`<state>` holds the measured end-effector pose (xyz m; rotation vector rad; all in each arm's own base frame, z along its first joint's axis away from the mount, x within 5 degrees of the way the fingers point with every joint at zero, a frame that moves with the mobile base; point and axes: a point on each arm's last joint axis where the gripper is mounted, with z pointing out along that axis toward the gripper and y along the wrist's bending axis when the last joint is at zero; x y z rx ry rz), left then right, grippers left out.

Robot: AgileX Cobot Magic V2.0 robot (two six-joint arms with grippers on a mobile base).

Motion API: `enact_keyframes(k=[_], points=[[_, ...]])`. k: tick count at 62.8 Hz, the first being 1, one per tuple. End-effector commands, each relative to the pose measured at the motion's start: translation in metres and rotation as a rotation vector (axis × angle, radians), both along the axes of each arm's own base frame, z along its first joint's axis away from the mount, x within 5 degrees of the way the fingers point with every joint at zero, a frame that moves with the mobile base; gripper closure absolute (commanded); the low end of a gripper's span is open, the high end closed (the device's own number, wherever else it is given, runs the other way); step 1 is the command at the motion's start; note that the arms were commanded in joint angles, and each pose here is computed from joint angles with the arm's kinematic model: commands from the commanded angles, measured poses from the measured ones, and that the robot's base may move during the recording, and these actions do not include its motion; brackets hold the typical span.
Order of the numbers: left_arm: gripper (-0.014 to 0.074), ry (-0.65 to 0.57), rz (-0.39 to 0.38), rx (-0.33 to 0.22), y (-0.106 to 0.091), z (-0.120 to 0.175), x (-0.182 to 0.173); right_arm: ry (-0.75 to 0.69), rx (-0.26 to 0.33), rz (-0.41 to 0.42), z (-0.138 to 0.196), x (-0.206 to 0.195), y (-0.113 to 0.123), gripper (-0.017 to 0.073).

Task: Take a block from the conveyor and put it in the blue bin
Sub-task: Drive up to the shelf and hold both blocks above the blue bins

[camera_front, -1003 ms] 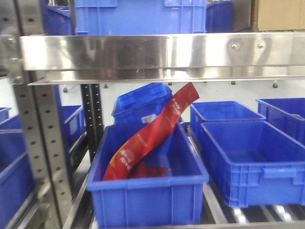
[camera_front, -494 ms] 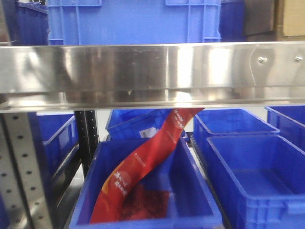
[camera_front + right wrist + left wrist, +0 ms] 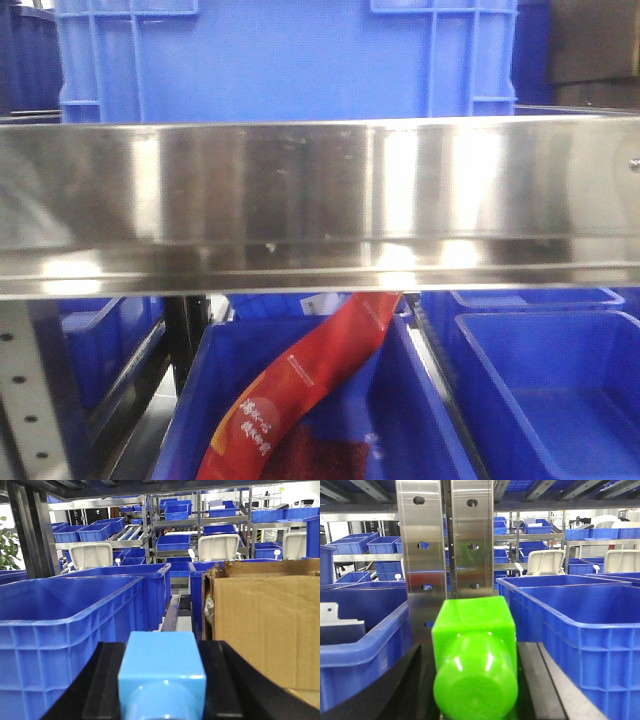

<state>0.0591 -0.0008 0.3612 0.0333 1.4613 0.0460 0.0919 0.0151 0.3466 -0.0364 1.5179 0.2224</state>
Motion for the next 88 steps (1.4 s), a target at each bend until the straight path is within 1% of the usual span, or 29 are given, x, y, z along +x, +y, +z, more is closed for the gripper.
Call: enact_keyframes(k=[1, 81, 84, 88], points=[[0.0705, -0.017, -0.006, -0.011, -0.0003, 0.0016, -0.0006, -0.028, 0.001, -0.005, 0.0024, -0.0010, -0.0006, 0.0721], [0.0705, -0.026, -0.005, -0.011, -0.0002, 0.0024, -0.0007, -0.021, 0.000, -0.004, 0.0017, -0.0010, -0.0005, 0.0721], [0.0705, -0.037, -0.008, -0.024, -0.0003, 0.0045, -0.0001, -0.004, -0.003, -0.003, 0.0001, -0.0009, -0.0004, 0.0721], [0.0705, -0.039, -0.031, -0.077, -0.0016, 0.0104, 0.0007, -0.023, 0.008, -0.002, 0.0037, -0.0015, -0.0005, 0.0721]])
